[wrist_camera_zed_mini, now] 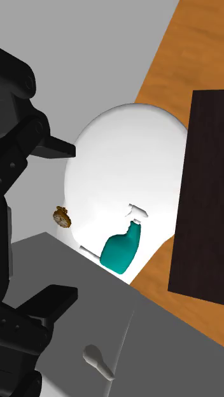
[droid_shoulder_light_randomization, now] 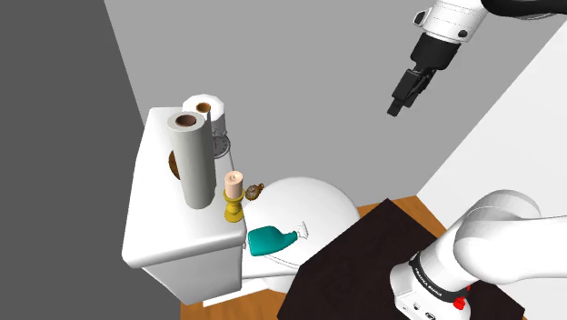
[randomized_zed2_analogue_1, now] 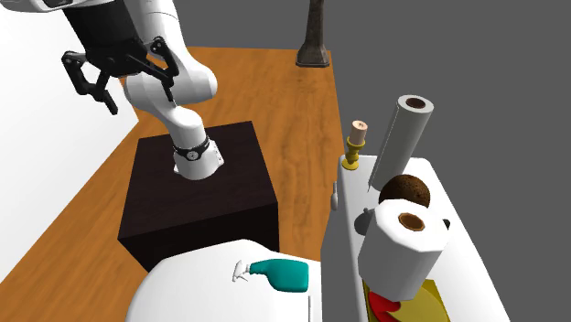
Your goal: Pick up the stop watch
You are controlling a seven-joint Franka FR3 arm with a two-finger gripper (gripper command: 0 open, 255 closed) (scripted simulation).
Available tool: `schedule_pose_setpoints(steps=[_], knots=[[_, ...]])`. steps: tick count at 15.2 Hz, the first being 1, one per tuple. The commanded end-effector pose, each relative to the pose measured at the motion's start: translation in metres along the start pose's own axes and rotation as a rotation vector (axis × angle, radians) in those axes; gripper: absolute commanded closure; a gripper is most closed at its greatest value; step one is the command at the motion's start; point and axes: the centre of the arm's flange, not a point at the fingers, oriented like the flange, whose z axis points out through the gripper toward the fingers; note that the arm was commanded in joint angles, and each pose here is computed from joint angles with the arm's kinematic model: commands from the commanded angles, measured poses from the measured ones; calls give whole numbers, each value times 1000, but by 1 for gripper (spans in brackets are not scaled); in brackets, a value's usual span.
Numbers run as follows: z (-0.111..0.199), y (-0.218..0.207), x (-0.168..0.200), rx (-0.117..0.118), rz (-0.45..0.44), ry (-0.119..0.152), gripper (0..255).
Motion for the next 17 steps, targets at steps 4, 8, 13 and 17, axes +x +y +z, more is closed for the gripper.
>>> schedule_pose_setpoints(steps=[4, 8, 13, 17], knots=[[19, -29, 5, 16, 32, 71, 0], [43, -67, 15, 38, 76, 165, 0], [70, -115, 33, 64, 130, 283, 0], [89, -154, 52, 86, 173, 378, 0]])
